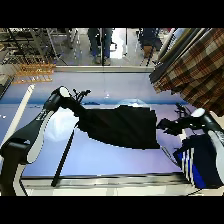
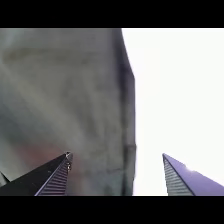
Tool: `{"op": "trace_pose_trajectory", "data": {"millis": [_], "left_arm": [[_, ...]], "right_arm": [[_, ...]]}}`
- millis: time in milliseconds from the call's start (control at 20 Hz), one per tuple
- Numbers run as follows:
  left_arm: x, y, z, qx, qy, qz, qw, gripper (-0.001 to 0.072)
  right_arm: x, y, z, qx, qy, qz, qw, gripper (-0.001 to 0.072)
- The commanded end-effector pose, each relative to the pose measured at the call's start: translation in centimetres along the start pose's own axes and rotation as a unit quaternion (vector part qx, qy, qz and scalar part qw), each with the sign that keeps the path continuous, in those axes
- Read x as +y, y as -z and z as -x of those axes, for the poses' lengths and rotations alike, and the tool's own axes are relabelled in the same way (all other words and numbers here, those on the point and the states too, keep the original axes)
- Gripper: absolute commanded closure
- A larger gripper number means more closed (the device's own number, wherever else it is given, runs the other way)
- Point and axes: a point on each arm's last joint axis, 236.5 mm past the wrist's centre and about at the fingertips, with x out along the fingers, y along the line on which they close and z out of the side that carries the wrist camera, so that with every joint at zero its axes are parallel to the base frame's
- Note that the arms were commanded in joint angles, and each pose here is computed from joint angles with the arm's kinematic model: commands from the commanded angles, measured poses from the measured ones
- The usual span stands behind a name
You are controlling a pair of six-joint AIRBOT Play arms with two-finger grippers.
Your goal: Fold the clothes and pants, and hang the long-sleeved shirts on hangers.
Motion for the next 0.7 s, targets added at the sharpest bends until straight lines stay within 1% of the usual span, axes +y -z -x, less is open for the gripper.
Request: {"op": "trace_pose_trajectory", "data": {"millis": [0, 100, 150, 200, 350, 450, 500, 550, 600, 650], "left_arm": [[-0.3, -0.1, -0.3, 0.0, 0.0, -0.012, 1.0, 0.07], [-0.8, -0.2, -0.7, 0.001, 0.001, -0.029, 1.0, 0.0699], [-0.9, -0.2, -0.8, 0.0, 0.0, -0.03, 1.0, 0.0699], [-1.0, -0.3, -0.9, -0.001, 0.0, -0.032, 0.999, 0.0699], [-1.5, -0.7, -1.1, -0.007, 0.004, -0.038, 0.999, 0.0699], [-2.7, -1.4, -1.4, -0.023, 0.018, -0.056, 0.998, 0.0699], [-2.9, -2.0, -1.6, -0.033, 0.017, -0.06, 0.998, 0.0699], [-3.1, -2.5, -1.7, -0.043, 0.014, -0.062, 0.997, 0.0699], [-3.2, -2.8, -2.0, -0.047, 0.013, -0.063, 0.997, 0.0699], [-3.3, -2.8, -2.2, -0.046, 0.013, -0.063, 0.997, 0.0699]], "right_arm": [[-0.9, -0.2, 0.5, -0.022, -0.088, -0.011, 0.996, 0.0055], [-0.6, -0.3, -1.4, -0.015, -0.115, 0.0, 0.993, 0.0047], [0.0, -0.6, -2.2, -0.017, -0.135, 0.002, 0.991, 0.0022], [0.4, -0.8, -3.0, -0.017, -0.151, -0.003, 0.988, 0.0022], [0.2, 0.0, -5.8, 0.008, -0.153, -0.005, 0.988, 0.0027], [1.3, 0.8, -7.3, 0.026, -0.16, 0.018, 0.987, 0.0084], [2.4, 1.1, -7.9, 0.03, -0.167, 0.034, 0.985, 0.0096], [3.3, 1.1, -8.4, 0.034, -0.168, 0.049, 0.984, 0.0179], [4.1, 0.6, -8.7, 0.031, -0.164, 0.062, 0.984, 0.0278], [4.8, -0.3, -8.8, 0.021, -0.159, 0.075, 0.984, 0.044]]}}
